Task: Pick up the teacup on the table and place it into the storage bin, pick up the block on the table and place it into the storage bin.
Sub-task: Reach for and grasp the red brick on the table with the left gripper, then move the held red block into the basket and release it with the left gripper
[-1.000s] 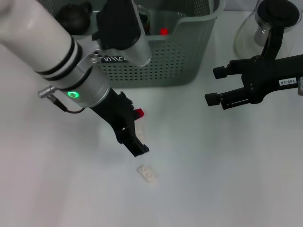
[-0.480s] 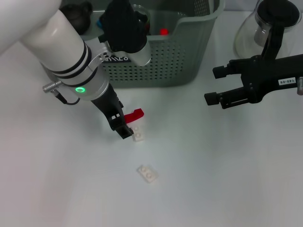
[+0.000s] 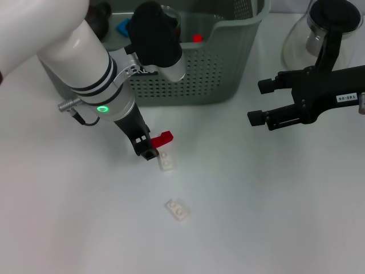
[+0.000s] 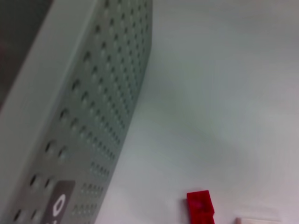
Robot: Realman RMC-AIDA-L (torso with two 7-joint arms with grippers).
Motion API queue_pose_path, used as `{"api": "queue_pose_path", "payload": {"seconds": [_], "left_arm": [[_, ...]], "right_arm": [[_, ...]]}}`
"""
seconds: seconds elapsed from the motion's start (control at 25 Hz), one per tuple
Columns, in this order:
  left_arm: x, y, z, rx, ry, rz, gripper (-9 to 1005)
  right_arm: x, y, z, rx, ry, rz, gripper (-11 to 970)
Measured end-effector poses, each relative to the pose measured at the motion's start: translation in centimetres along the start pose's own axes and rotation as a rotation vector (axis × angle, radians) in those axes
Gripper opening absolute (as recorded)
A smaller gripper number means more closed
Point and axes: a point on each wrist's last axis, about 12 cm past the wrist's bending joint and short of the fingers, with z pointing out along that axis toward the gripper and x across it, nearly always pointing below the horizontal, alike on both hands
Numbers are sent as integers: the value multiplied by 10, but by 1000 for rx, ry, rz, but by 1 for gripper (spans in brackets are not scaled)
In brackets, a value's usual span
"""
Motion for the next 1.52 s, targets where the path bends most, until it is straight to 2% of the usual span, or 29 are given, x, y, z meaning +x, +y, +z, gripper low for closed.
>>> {"api": "queue_pose_path", "payload": {"seconds": [0.16, 0.4, 0.92, 1.16, 1.24, 1.4, 1.44, 1.48, 1.52], "left_arm": [[-1, 0, 3, -1, 6, -3, 529], [-2, -1, 6, -10, 11, 3, 425], [-4, -1, 9, -11, 12, 0, 358], [-5, -2, 9, -12, 20, -5, 180], [-6, -2, 8, -16, 24, -2, 180], [-7, -4, 0, -15, 23, -2, 181], [-7, -6, -12, -2, 21, -8, 181], [-1, -7, -39, 14, 7, -49, 181], [0, -6, -43, 15, 2, -58, 181]], "right_arm": [[0, 0, 0, 0, 0, -2, 928], [0, 0, 0, -1, 0, -6, 928], [1, 1, 0, -2, -1, -7, 927], [1, 1, 0, -1, 0, -7, 927], [2, 1, 0, -1, 0, -8, 927], [3, 1, 0, -2, 0, -7, 927], [3, 1, -1, -3, 1, -7, 927], [3, 1, -1, -3, 1, -7, 927], [3, 1, -1, -3, 2, -6, 927]]}}
